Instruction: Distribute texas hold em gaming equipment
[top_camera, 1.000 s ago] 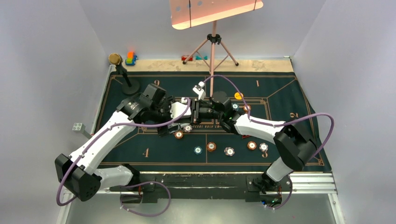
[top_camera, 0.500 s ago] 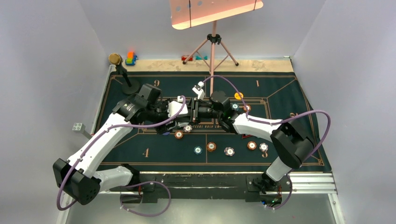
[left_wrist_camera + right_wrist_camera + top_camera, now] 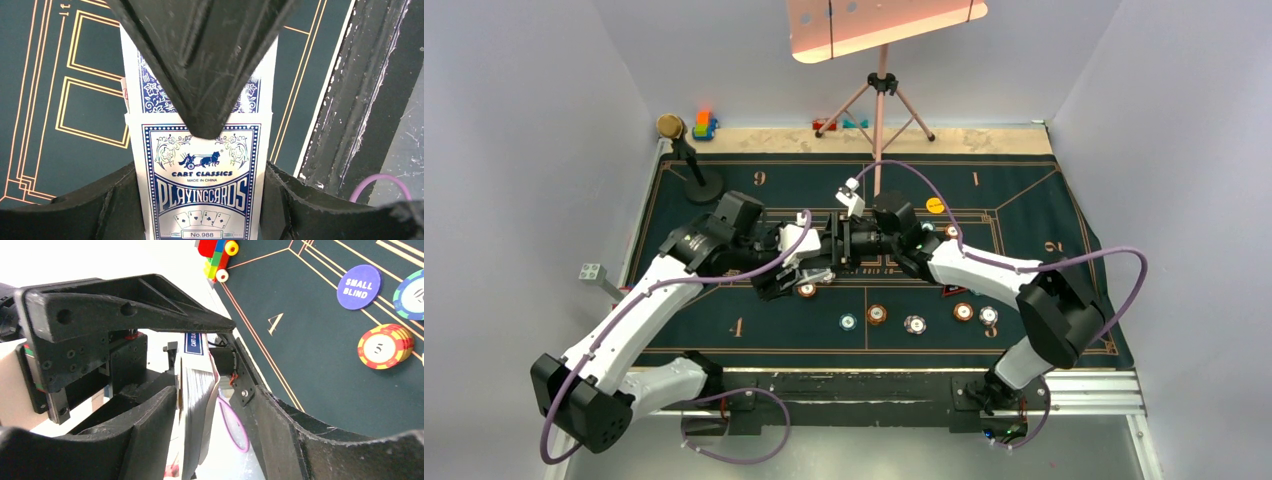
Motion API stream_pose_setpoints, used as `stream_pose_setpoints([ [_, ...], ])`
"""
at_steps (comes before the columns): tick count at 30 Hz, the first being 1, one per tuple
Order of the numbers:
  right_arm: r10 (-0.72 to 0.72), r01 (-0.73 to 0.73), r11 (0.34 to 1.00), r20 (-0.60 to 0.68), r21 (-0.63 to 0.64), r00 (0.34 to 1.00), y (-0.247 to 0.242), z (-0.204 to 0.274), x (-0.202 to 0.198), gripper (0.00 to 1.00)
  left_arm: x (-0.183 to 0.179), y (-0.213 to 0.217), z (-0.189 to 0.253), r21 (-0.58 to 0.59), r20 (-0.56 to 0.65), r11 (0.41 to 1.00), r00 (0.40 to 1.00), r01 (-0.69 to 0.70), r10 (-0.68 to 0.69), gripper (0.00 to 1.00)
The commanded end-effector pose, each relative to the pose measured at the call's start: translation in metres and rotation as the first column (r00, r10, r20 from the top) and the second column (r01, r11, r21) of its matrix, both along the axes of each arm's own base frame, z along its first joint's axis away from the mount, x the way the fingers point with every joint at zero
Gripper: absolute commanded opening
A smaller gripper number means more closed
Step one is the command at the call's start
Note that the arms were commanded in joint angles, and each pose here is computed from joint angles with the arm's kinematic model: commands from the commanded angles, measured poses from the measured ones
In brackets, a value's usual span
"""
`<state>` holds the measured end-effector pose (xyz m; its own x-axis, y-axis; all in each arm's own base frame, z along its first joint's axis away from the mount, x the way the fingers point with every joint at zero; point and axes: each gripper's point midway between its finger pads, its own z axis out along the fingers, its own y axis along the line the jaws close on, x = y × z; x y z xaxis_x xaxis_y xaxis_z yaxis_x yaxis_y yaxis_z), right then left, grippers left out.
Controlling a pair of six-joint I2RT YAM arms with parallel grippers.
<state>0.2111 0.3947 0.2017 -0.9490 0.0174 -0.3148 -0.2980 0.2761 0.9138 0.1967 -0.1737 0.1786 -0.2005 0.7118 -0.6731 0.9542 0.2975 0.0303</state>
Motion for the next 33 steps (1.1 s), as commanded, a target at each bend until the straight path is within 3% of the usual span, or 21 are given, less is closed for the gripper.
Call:
stream_pose_setpoints([
  [1, 0.001, 0.001, 1.000, 0.087, -0.022, 0.996, -0.005, 0.016, 0.006, 0.63, 0.000, -0.001, 0.003, -0.033, 0.024, 0.999, 1.000, -0.006, 0.007, 0.00],
  [14, 0.028, -0.028, 1.000, 0.075, 0.000, 0.997, 0.004, 0.016, 0.010, 0.62, 0.000, 0.008, -0.007, 0.021, 0.020, 1.000, 1.000, -0.022, 0.022, 0.00],
  [33, 0.018, -0.012, 0.992, 0.051, -0.125, 0.999, -0.023, -0.025, 0.008, 0.51, -0.008, 0.006, -0.002, 0.002, -0.009, 1.000, 1.000, -0.005, 0.005, 0.00],
])
